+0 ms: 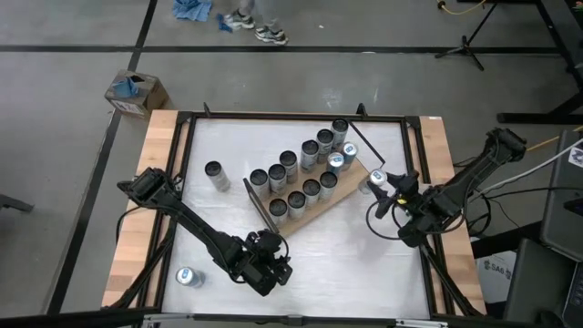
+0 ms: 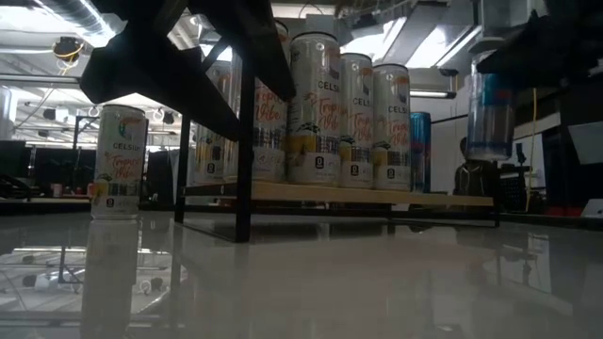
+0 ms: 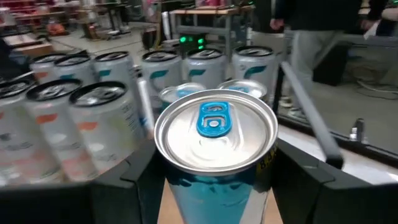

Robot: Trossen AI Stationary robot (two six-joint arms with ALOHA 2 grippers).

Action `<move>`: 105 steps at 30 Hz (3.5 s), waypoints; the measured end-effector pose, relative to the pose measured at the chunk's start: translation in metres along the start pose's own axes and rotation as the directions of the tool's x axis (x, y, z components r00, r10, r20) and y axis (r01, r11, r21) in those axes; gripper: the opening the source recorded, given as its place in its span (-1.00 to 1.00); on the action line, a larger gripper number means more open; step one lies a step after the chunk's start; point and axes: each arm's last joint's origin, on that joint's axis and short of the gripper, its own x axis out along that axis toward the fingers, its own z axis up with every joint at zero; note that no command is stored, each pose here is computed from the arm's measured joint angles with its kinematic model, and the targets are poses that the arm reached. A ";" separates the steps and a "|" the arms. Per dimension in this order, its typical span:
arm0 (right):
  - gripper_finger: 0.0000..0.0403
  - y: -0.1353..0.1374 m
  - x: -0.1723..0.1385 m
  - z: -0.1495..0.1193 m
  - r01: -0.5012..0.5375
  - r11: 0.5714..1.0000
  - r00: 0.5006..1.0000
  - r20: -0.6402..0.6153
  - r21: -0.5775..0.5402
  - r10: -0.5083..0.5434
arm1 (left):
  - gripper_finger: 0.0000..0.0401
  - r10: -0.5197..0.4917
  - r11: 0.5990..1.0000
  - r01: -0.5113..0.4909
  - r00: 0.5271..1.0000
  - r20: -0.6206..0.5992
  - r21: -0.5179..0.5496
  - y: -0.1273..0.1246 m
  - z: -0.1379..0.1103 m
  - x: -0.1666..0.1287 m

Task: Place canned beverage on shelf
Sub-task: Put the blue soda can on the shelf

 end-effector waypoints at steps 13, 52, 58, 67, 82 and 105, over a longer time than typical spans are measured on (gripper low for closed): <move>0.09 -0.006 0.027 0.004 0.150 0.988 0.986 -0.066 -0.025 -0.151 | 0.11 0.000 1.000 0.000 1.000 0.000 -0.001 0.000 0.000 0.000; 0.09 0.003 0.076 -0.003 -0.098 0.995 0.981 -0.167 -0.012 0.095 | 0.11 0.000 1.000 0.000 1.000 0.000 0.001 0.000 0.000 0.000; 0.09 0.002 0.077 -0.009 -0.155 0.988 0.983 -0.099 0.003 0.154 | 0.11 0.000 1.000 0.000 1.000 0.000 0.001 0.000 0.000 0.000; 0.09 0.000 0.077 -0.014 -0.159 0.987 0.983 -0.096 -0.015 0.157 | 0.11 0.003 1.000 -0.003 1.000 0.021 0.001 0.000 0.001 0.000; 0.09 0.001 0.077 -0.013 -0.199 0.979 0.976 -0.098 -0.045 0.194 | 0.11 0.003 1.000 -0.003 1.000 0.022 0.001 0.000 0.000 0.000; 0.14 -0.007 0.074 -0.014 -0.125 0.985 0.988 -0.107 -0.117 0.113 | 0.11 0.002 1.000 -0.002 1.000 0.021 0.001 0.000 0.000 0.000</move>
